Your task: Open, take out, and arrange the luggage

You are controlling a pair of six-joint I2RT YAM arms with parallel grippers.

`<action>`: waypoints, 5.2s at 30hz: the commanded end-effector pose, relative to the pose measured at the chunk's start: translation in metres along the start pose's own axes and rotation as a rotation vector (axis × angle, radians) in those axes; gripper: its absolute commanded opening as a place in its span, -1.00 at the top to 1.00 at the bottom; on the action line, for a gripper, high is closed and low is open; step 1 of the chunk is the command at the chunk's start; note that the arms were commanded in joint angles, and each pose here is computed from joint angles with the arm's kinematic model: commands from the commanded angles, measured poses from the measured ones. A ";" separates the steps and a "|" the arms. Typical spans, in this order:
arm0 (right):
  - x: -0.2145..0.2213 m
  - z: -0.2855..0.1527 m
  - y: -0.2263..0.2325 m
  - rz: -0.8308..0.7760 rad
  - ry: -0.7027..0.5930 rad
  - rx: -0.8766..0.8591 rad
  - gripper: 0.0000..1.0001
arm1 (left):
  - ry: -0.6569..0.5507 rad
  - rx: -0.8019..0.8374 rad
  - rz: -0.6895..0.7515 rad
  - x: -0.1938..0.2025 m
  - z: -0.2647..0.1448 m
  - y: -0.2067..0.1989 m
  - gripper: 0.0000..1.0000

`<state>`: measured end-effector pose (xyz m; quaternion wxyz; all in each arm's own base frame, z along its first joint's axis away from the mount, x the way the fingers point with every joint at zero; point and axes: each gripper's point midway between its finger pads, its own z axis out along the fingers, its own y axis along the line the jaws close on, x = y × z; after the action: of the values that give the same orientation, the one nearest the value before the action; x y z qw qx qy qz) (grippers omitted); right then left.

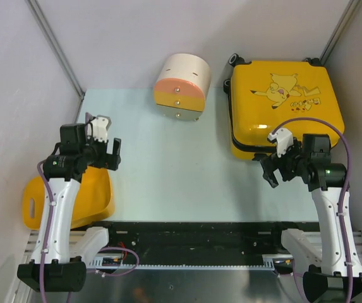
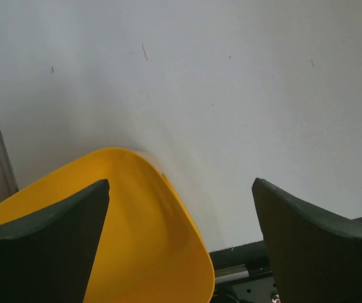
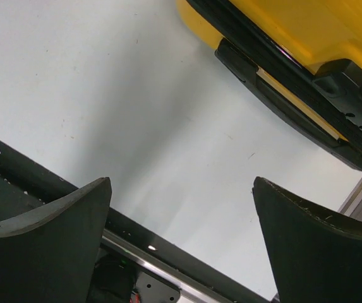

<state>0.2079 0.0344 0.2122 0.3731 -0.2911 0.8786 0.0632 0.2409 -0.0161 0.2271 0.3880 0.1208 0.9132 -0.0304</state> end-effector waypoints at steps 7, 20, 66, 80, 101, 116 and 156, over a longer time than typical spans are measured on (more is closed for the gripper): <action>0.011 0.018 0.004 -0.262 0.056 -0.073 -1.00 | -0.113 0.086 0.023 -0.035 -0.018 -0.015 -0.99; 0.037 0.081 0.003 -0.704 0.168 -0.115 -0.99 | -0.131 0.284 0.157 -0.045 -0.017 -0.059 -1.00; 0.104 0.125 0.025 -0.742 0.252 -0.336 0.63 | -0.104 0.409 0.170 -0.038 -0.010 -0.081 -0.99; 0.025 0.122 0.183 -0.233 0.064 -0.678 1.00 | -0.102 0.415 0.012 -0.046 -0.006 -0.086 -0.99; -0.125 0.027 0.154 -0.251 -0.193 -0.636 -0.88 | -0.306 0.390 0.011 -0.121 0.037 -0.096 -0.86; -0.207 0.013 -0.177 0.292 -0.569 0.089 -0.93 | -0.328 0.375 -0.076 -0.203 0.165 -0.150 -0.24; -0.007 0.080 -0.075 0.883 0.025 -0.579 -0.41 | -0.205 0.775 -0.019 -0.096 0.110 -0.235 -0.65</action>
<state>0.4331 -0.1018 0.2320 0.5008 -0.0834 0.8285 0.2362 0.2947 -0.2664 0.1615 0.3404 0.2594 0.8238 -0.3717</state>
